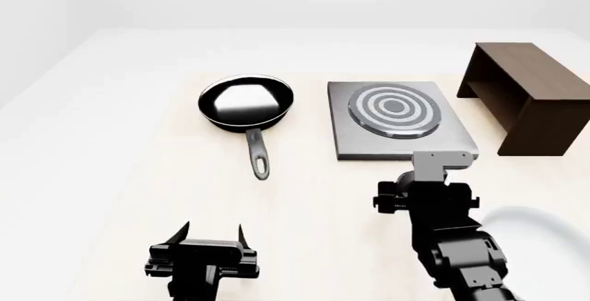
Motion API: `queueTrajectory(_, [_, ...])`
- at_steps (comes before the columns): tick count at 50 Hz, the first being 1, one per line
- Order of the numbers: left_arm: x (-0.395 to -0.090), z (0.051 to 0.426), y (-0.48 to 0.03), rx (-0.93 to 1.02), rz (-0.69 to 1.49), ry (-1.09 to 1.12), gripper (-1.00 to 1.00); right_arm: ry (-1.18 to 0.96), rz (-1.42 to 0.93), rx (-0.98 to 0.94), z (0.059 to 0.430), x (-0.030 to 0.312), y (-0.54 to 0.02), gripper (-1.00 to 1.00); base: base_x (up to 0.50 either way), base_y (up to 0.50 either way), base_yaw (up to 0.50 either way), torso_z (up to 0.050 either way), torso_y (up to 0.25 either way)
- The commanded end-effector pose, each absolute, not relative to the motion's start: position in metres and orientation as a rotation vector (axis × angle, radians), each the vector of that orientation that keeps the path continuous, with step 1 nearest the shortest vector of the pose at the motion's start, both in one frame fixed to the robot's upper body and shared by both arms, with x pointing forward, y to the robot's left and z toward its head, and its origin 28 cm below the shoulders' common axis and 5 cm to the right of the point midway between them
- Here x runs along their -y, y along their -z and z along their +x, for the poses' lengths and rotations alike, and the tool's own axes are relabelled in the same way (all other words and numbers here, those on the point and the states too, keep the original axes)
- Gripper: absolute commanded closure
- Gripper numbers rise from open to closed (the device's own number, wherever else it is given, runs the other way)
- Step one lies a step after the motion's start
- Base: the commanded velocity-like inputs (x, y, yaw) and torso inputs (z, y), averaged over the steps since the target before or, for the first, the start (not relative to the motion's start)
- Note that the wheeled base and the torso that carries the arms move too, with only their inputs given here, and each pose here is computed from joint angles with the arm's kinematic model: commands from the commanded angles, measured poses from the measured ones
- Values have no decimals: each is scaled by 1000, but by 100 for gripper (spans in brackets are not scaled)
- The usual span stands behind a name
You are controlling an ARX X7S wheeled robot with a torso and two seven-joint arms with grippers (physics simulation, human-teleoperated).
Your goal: Turn on the stove.
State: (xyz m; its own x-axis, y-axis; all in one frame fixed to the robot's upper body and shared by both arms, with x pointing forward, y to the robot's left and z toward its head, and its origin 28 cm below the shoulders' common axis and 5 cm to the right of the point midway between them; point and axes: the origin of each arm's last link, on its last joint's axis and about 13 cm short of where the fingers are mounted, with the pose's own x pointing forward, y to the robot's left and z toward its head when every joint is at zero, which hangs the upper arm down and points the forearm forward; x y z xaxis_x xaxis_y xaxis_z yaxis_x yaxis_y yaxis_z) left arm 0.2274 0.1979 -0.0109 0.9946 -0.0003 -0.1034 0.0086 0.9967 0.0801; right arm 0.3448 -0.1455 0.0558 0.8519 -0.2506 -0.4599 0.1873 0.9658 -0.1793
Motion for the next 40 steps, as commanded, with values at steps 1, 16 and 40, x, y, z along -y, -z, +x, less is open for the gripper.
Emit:
queueTrajectory(1, [-198,227,10,-102,81,6,-100,237,-145,-499,340,147,-55,-100,0,0,0,0,0])
queueTrajectory(16, [-198,227,10,-102,81,4,-100,226,-151,-477,334,144,-61,-100,0,0,0,0,0])
queueTrajectory(40, [-198,225,8,-95,80,4,-100,199,-175,-384,309,136,-82,-100,0,0,0,0,0])
